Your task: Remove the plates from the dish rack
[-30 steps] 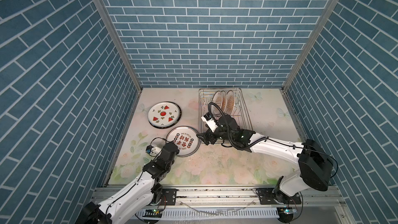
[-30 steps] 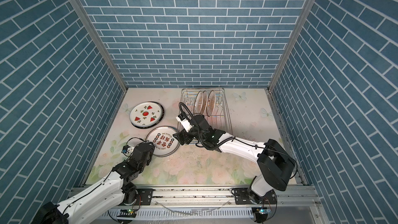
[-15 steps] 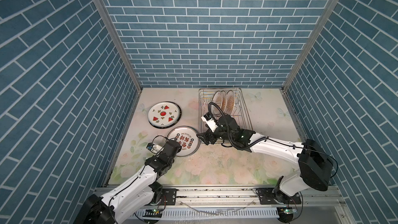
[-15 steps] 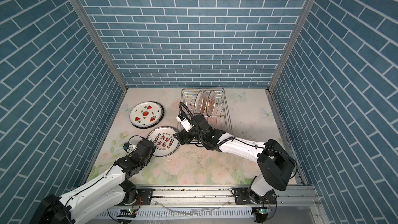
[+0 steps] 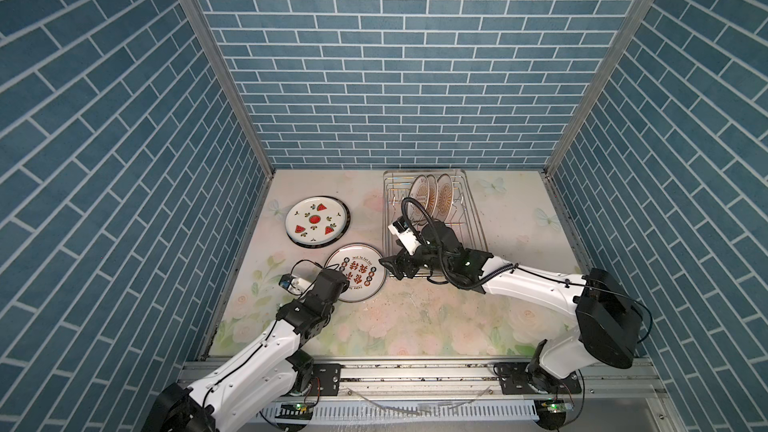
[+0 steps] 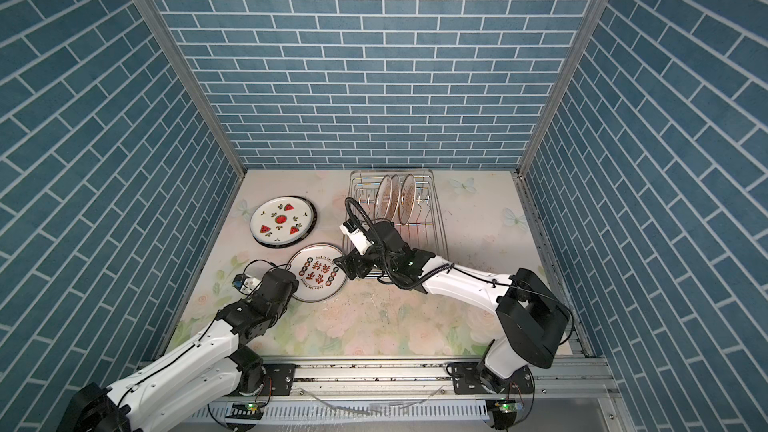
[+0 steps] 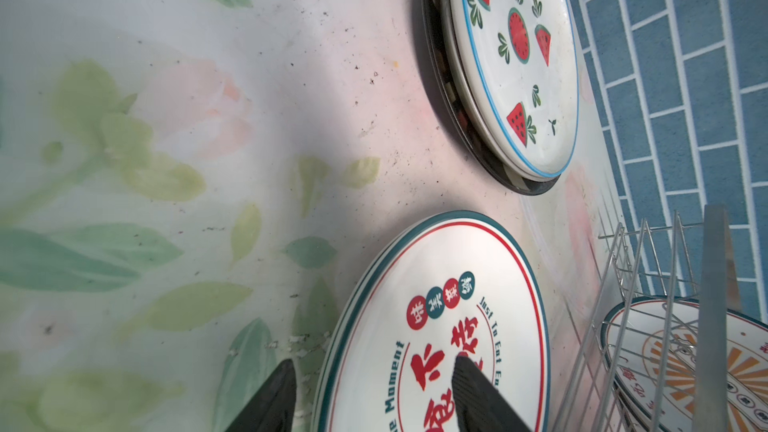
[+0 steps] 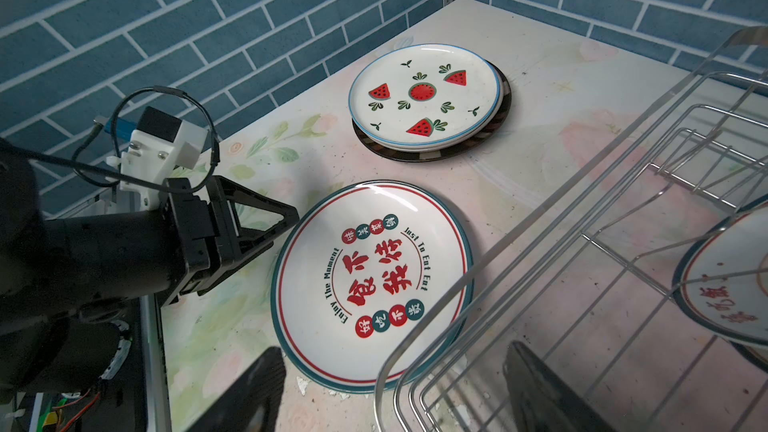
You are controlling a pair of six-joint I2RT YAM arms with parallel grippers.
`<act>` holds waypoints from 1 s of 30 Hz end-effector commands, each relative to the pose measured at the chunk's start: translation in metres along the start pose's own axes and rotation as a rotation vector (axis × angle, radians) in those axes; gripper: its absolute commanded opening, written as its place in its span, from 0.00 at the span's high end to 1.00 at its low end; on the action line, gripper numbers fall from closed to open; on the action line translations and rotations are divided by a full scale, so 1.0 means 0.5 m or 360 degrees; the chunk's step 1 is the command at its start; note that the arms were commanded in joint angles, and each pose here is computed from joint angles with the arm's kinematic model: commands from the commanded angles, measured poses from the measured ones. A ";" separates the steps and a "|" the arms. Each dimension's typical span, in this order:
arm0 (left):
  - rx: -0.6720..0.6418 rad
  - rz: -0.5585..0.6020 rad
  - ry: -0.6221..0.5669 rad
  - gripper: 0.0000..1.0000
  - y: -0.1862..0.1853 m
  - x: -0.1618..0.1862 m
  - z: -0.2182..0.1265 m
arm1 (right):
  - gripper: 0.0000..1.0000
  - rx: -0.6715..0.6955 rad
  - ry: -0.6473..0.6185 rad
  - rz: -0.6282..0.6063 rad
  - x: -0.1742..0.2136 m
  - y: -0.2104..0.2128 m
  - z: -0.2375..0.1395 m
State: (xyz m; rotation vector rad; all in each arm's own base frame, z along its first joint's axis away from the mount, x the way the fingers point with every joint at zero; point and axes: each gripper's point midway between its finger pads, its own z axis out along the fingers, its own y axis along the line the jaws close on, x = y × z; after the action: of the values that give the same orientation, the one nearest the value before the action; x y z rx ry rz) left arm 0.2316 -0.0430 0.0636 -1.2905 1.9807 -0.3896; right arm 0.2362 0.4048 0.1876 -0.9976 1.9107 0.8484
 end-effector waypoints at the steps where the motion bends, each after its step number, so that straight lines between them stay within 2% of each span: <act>1: -0.0012 0.0053 -0.0080 0.25 0.000 -0.026 -0.014 | 0.13 -0.0085 -0.0036 -0.0095 -0.016 0.025 -0.008; 3: 0.0087 0.0141 -0.0101 0.06 -0.025 -0.034 -0.021 | 0.09 -0.0170 -0.0036 -0.0107 -0.012 0.044 -0.010; 4: 0.0135 0.0188 -0.0107 0.01 -0.038 -0.036 -0.025 | 0.07 -0.0197 -0.0038 -0.0109 -0.011 0.049 -0.011; 6: 0.0226 0.0273 -0.0116 0.00 -0.060 -0.040 -0.036 | 0.02 -0.0204 -0.0069 -0.0093 -0.015 0.050 -0.016; 8: 0.0337 0.0345 -0.0113 0.00 -0.084 -0.038 -0.044 | 0.01 -0.0156 -0.0119 -0.0062 -0.026 0.040 -0.024; 13: 0.0848 0.0549 -0.0013 0.00 -0.171 0.007 -0.084 | 0.01 0.0079 -0.0279 0.0052 -0.056 -0.014 -0.051; 15: 0.0994 0.0608 0.0031 0.00 -0.194 0.022 -0.105 | 0.01 0.0253 -0.0329 0.0112 -0.064 -0.052 -0.064; 19: 0.1157 0.0689 0.0080 0.00 -0.222 0.039 -0.133 | 0.01 0.0537 -0.0368 0.0242 -0.073 -0.114 -0.089; 22: 0.1249 0.0739 0.0096 0.00 -0.242 0.046 -0.151 | 0.01 0.0899 -0.0475 0.0434 -0.086 -0.185 -0.139; 24: 0.1297 0.0735 0.0080 0.00 -0.258 0.042 -0.162 | 0.01 0.0935 -0.0494 0.0368 -0.092 -0.187 -0.161; 27: 0.1525 0.0766 0.0043 0.00 -0.306 0.044 -0.202 | 0.01 0.0830 -0.0522 0.0126 -0.113 -0.162 -0.176; 30: 0.1674 0.0705 0.0058 0.00 -0.345 0.046 -0.227 | 0.01 0.0973 -0.0574 0.0114 -0.142 -0.192 -0.207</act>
State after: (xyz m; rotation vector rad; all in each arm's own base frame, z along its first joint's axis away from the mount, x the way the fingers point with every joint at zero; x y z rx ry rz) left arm 0.2595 -0.1426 0.1928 -0.2773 1.7566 -0.9324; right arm 0.2988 0.3174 0.2573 -0.4209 1.7988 0.5059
